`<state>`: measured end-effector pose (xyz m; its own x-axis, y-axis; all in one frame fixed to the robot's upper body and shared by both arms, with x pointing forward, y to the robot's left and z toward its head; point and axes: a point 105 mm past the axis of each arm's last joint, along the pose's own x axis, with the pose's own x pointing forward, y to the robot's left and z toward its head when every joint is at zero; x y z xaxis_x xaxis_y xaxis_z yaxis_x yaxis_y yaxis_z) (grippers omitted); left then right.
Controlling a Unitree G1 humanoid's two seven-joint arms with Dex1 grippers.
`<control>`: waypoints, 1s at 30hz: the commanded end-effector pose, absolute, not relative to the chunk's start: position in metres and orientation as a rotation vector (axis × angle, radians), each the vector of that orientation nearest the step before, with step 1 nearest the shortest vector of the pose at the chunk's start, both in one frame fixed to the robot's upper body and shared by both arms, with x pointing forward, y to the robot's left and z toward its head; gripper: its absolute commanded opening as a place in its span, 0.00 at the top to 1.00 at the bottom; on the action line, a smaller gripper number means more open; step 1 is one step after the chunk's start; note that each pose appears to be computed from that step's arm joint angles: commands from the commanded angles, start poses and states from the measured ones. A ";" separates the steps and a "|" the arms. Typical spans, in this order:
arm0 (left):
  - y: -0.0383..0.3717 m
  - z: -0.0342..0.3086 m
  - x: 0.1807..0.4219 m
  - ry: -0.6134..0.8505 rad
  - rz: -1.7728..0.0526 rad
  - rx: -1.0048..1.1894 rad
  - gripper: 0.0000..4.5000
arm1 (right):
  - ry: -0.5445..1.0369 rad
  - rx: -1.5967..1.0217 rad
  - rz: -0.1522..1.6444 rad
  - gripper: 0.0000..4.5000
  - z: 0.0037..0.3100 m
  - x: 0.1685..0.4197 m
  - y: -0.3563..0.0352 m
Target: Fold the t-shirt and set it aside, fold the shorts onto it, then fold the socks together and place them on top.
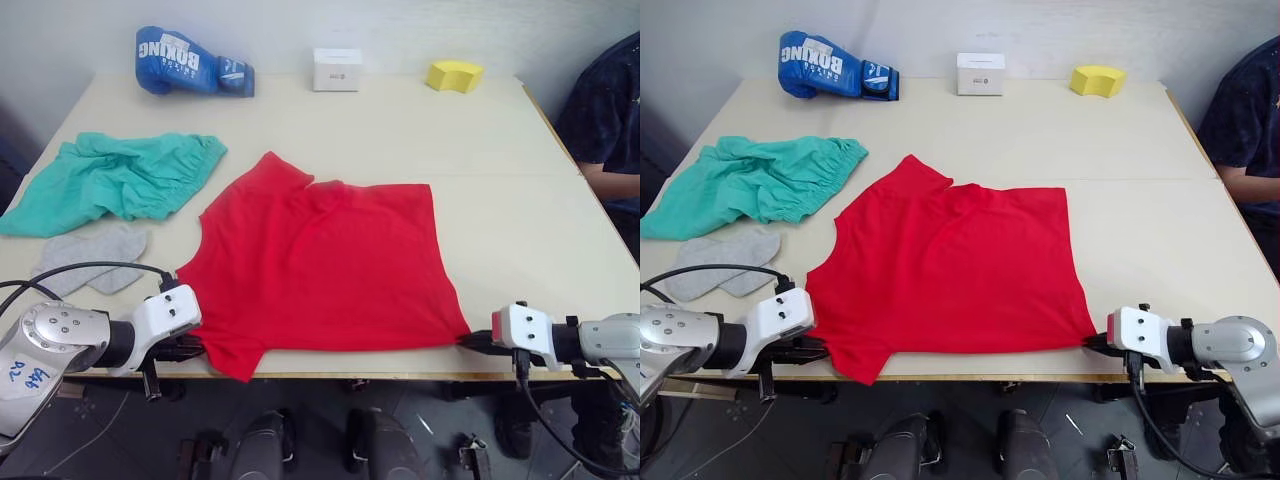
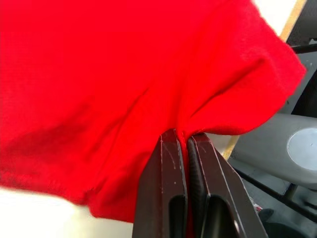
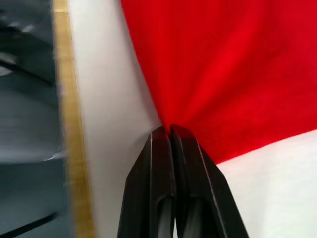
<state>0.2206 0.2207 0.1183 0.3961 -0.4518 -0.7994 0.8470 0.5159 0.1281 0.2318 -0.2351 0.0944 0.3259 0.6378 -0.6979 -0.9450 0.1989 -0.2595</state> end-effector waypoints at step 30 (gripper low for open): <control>0.205 0.162 0.313 0.740 -1.203 0.644 1.00 | 0.596 -0.284 1.103 0.99 0.110 0.260 -0.245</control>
<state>0.3064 0.2011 0.1506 0.1389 -0.5860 -0.7983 0.9743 0.2251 0.0043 0.2561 -0.2463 0.1044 0.2944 0.7538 -0.5875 -0.9003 0.4250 0.0941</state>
